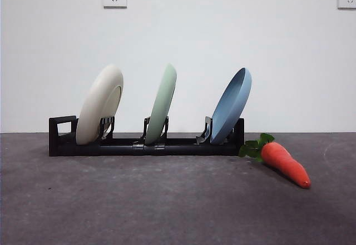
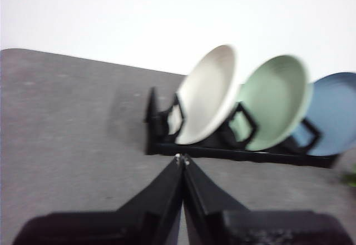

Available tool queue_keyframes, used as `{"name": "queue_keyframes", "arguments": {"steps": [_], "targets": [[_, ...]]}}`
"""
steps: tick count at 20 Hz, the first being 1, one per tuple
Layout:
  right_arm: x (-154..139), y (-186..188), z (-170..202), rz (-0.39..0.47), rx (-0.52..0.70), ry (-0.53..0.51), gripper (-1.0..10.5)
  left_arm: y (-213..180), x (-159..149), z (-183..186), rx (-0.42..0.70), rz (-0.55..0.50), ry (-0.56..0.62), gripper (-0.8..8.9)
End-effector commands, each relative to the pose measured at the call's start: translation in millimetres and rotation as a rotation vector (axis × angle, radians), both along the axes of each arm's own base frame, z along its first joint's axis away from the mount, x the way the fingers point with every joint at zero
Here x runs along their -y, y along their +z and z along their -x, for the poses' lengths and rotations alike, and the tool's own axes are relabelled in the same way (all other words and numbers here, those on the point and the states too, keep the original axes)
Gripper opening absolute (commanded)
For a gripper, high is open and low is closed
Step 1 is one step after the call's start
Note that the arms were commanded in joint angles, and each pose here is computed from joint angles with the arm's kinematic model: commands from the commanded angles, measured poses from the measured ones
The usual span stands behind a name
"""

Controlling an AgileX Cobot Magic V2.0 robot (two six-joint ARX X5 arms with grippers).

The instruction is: Take the green plate from the plate rack,put the plate on the table,take the carrot from the table,put the carrot in the plate

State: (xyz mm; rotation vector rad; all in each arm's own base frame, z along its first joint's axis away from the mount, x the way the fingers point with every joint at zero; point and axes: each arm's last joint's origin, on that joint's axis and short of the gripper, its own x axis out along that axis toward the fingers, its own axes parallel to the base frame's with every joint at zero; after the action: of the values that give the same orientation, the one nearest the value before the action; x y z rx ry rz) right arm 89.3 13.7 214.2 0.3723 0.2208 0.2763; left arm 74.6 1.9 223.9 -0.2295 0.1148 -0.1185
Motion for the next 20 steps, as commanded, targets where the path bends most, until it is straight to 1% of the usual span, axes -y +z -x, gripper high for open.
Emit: {"name": "queue_keyframes", "arguments": {"steps": [1, 5, 8, 11, 15, 17, 19, 20], "targets": [[-1, 23, 2, 0.019, -0.021, 0.06, -0.1, 19, 2, 5, -0.008, 0.02, -0.06, -0.07], [-3, 56, 4, 0.133, -0.12, 0.142, -0.1, 46, 6, 11, -0.068, -0.001, -0.181, -0.08], [-3, 75, 4, 0.213, -0.21, 0.181, -0.1, 63, 8, 13, -0.096, -0.015, -0.22, -0.08], [-3, 93, 4, 0.287, -0.304, 0.224, -0.1, 79, 9, 13, -0.134, -0.002, -0.281, -0.08], [-3, 108, 4, 0.34, -0.418, 0.272, -0.1, 93, 12, 13, -0.203, -0.01, -0.399, -0.08], [-3, 113, 4, 0.372, -0.5, 0.309, -0.1, 98, 13, 14, -0.28, -0.023, -0.457, -0.08], [-3, 111, 4, 0.389, -0.573, 0.337, -0.1, 99, 13, 14, -0.351, -0.041, -0.477, -0.08], [-3, 110, 4, 0.388, -0.589, 0.339, -0.1, 98, 14, 15, -0.381, -0.045, -0.487, -0.08]]}}
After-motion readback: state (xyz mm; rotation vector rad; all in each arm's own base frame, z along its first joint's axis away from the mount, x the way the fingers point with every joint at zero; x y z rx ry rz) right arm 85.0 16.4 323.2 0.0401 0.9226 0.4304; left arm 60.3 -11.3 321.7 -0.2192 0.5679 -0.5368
